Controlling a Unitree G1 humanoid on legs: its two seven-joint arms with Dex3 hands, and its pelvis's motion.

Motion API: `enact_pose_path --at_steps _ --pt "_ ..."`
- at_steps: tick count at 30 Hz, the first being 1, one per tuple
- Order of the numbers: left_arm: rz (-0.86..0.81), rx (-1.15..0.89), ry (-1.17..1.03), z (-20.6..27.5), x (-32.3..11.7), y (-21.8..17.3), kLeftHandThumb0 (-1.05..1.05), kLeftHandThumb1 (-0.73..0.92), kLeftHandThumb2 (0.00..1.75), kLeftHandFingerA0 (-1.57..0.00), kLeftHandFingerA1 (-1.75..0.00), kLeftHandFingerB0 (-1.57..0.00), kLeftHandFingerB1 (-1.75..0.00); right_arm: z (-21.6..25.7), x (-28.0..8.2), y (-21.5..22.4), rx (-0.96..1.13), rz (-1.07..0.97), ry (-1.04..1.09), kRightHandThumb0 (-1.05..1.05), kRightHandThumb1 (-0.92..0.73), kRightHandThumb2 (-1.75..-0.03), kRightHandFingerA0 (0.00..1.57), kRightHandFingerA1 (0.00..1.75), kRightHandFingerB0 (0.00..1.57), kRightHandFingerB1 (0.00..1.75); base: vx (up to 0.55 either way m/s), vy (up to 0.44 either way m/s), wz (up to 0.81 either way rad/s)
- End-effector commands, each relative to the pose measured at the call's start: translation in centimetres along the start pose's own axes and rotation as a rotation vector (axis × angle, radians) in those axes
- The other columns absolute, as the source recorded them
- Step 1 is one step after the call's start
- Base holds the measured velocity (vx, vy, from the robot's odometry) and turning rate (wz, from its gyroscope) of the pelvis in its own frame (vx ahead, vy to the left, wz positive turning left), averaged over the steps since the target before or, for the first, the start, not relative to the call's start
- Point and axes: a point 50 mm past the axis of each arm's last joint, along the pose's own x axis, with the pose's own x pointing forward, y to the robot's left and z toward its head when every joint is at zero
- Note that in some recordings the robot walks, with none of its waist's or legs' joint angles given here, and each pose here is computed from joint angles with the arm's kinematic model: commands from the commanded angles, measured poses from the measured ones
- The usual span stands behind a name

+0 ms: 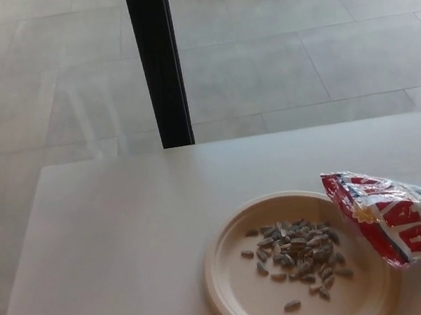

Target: The robot uses its right hand to pick up a bag of sunflower seeds kept in the middle of the desk and tilts it over a plate kept next to it to pour out a few seeds and then puts the bag of seeds back on the desk

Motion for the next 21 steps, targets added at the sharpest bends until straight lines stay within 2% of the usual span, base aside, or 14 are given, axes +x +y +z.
enact_pose_path --at_steps 1,2,3,5,6,7,8,11,12,13,15,16,17,21 --pt "-0.066 0.049 -0.019 1.1 0.1 -0.1 -0.36 0.57 1.18 -0.1 -0.61 -0.05 -0.56 -1.1 0.8 0.2 -0.055 0.034 0.075 -0.6 -0.51 -0.82 0.09 0.59 0.12 0.46 0.0 0.0 0.0" --pt "-0.07 0.047 -0.027 1.2 0.2 -0.2 -0.36 0.57 1.18 -0.1 -0.61 -0.05 -0.56 -1.0 0.8 0.4 -0.07 0.059 0.067 -0.6 -0.51 -0.83 0.08 0.61 0.12 0.47 0.0 0.0 0.0" --pt "-0.077 0.048 -0.031 1.3 0.2 -0.4 -0.36 0.56 1.18 -0.11 -0.61 -0.06 -0.56 -0.9 0.7 0.5 -0.074 0.067 0.062 -0.7 -0.61 -0.58 0.13 0.85 0.24 0.57 0.0 0.0 0.0" --pt "-0.088 0.037 -0.037 1.5 0.4 -0.6 -0.36 0.57 1.18 -0.11 -0.62 -0.06 -0.57 0.0 -0.2 1.2 -0.118 0.121 0.027 -0.6 -0.68 -0.6 0.09 0.74 0.16 0.47 0.0 0.0 0.0" --pt "-0.095 0.035 -0.037 1.6 0.5 -0.8 -0.73 0.83 0.86 -0.12 -0.77 -0.07 -0.62 0.2 -0.4 1.4 -0.142 0.13 0.024 -0.59 -0.68 -0.6 0.11 0.72 0.18 0.45 0.0 0.0 0.0" --pt "-0.101 0.032 -0.042 1.8 0.5 -0.9 -0.71 0.83 0.91 -0.12 -0.77 -0.07 -0.64 0.3 -0.6 1.7 -0.161 0.142 0.022 -0.59 -0.69 -0.61 0.09 0.71 0.17 0.45 0.0 0.0 0.0" --pt "-0.107 0.03 -0.043 1.8 0.5 -0.9 -0.73 0.71 1.22 -0.11 -0.68 -0.1 -0.63 0.3 -0.6 1.7 -0.157 0.145 0.029 -0.57 -0.68 -0.61 0.07 0.69 0.16 0.45 0.0 0.0 0.0" --pt "-0.108 0.027 -0.044 1.8 0.5 -0.9 -0.76 0.7 1.2 -0.08 -0.66 -0.09 -0.62 0.1 -0.3 1.7 -0.162 0.146 0.04 -0.57 -0.68 -0.6 0.12 0.7 0.17 0.44 0.0 0.0 0.0" --pt "-0.103 0.028 -0.041 1.7 0.5 -0.9 -0.75 0.7 1.19 -0.08 -0.66 -0.07 -0.61 -0.1 -0.2 1.6 -0.157 0.14 0.05 -0.57 -0.68 -0.61 0.11 0.68 0.19 0.44 0.0 0.0 0.0" --pt "-0.083 0.025 -0.031 1.6 0.5 -0.8 -0.34 0.62 1.21 -0.12 -0.63 -0.07 -0.58 -0.3 0.0 1.5 -0.17 0.135 0.07 -0.57 -0.67 -0.6 0.12 0.68 0.23 0.43 0.0 0.0 0.0" --pt "-0.086 0.045 -0.031 1.6 0.4 -0.7 -0.72 0.68 1.16 -0.14 -0.68 -0.12 -0.62 -0.5 0.2 1.3 -0.154 0.13 0.081 -0.61 -0.5 -0.85 0.13 0.63 0.19 0.51 0.0 0.0 0.0" --pt "-0.089 0.045 -0.036 1.7 0.5 -0.9 -0.72 0.68 1.16 -0.14 -0.68 -0.12 -0.62 -0.4 0.3 1.5 -0.149 0.132 0.077 -0.61 -0.5 -0.85 0.13 0.63 0.19 0.51 0.0 0.0 0.0" --pt "-0.08 0.045 -0.032 1.6 0.5 -0.8 -0.34 0.61 1.21 -0.12 -0.62 -0.07 -0.57 -0.4 0.4 1.5 -0.159 0.136 0.082 -0.57 -0.66 -0.6 0.14 0.67 0.23 0.43 0.0 0.0 0.0" --pt "-0.073 0.049 -0.034 1.6 0.3 -0.7 -0.34 0.62 1.21 -0.12 -0.62 -0.07 -0.57 -0.4 0.4 1.6 -0.164 0.135 0.072 -0.55 -0.67 -0.61 0.1 0.64 0.19 0.4 0.0 0.0 0.0"
